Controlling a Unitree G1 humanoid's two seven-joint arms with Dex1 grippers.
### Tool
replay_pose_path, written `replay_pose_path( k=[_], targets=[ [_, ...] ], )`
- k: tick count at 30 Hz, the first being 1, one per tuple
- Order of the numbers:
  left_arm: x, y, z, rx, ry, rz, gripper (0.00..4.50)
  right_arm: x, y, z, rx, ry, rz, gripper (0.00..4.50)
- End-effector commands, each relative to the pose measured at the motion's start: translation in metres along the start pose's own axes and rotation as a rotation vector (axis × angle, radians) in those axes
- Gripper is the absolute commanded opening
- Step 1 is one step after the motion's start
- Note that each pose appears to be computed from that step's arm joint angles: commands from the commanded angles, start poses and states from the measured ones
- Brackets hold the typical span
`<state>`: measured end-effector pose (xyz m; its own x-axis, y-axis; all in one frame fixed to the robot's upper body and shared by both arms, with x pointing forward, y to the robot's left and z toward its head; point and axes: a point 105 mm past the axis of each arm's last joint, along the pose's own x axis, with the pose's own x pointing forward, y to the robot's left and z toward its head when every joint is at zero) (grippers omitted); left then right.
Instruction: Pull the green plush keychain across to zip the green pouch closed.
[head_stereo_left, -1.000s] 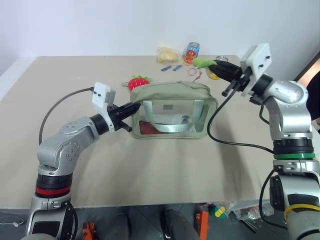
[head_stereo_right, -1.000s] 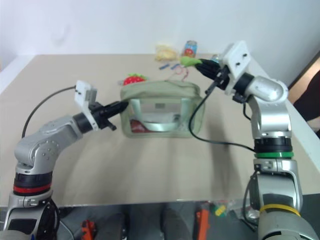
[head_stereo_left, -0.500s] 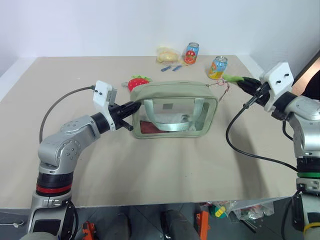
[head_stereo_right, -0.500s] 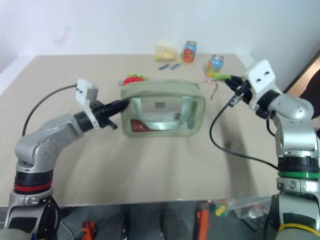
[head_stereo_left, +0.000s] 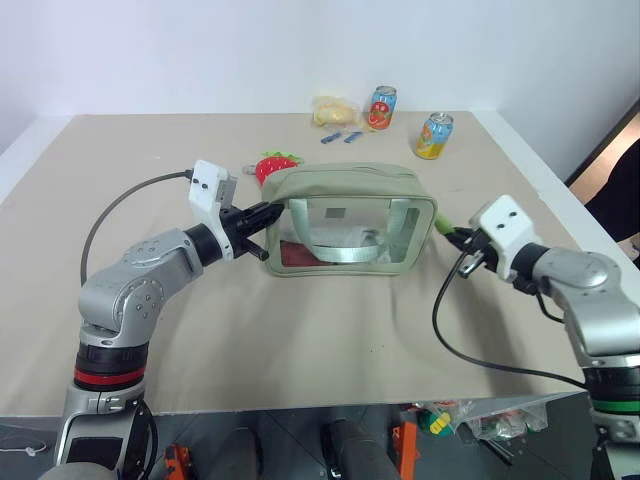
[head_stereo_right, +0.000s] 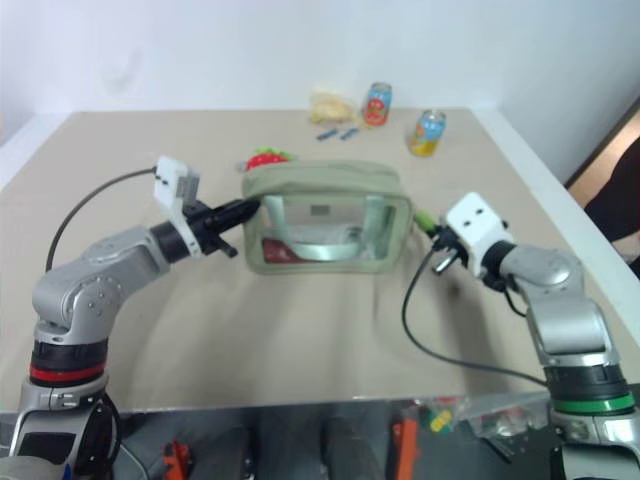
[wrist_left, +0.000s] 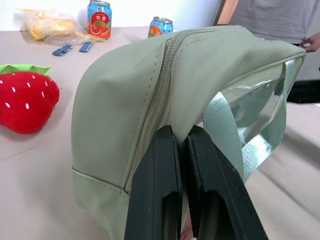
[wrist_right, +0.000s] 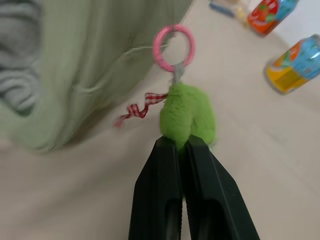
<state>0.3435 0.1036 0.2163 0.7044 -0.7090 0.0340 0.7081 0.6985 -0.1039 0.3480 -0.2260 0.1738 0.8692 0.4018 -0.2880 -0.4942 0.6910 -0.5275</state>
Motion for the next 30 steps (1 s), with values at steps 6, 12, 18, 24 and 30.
replay_pose_path(
  k=[6, 12, 18, 24, 30],
  targets=[
    [0.000, -0.004, 0.017, 0.060, -0.046, 0.007, 0.00, 0.012, 0.016, -0.012, -0.028, 0.018, 0.006, 0.03],
    [-0.001, -0.008, 0.017, 0.052, -0.046, -0.024, 0.00, 0.014, 0.002, -0.007, 0.039, -0.057, -0.053, 0.03],
    [-0.004, -0.012, 0.033, 0.062, -0.070, -0.077, 1.79, -0.013, -0.012, 0.042, 0.173, -0.331, 0.049, 1.70],
    [-0.010, -0.016, 0.040, 0.081, -0.055, -0.137, 3.87, -0.035, -0.004, 0.062, 0.176, -0.408, 0.148, 3.82],
    [-0.017, -0.012, 0.039, 0.084, -0.020, -0.149, 4.50, -0.040, -0.001, 0.065, 0.214, -0.423, 0.162, 4.48]
  ],
)
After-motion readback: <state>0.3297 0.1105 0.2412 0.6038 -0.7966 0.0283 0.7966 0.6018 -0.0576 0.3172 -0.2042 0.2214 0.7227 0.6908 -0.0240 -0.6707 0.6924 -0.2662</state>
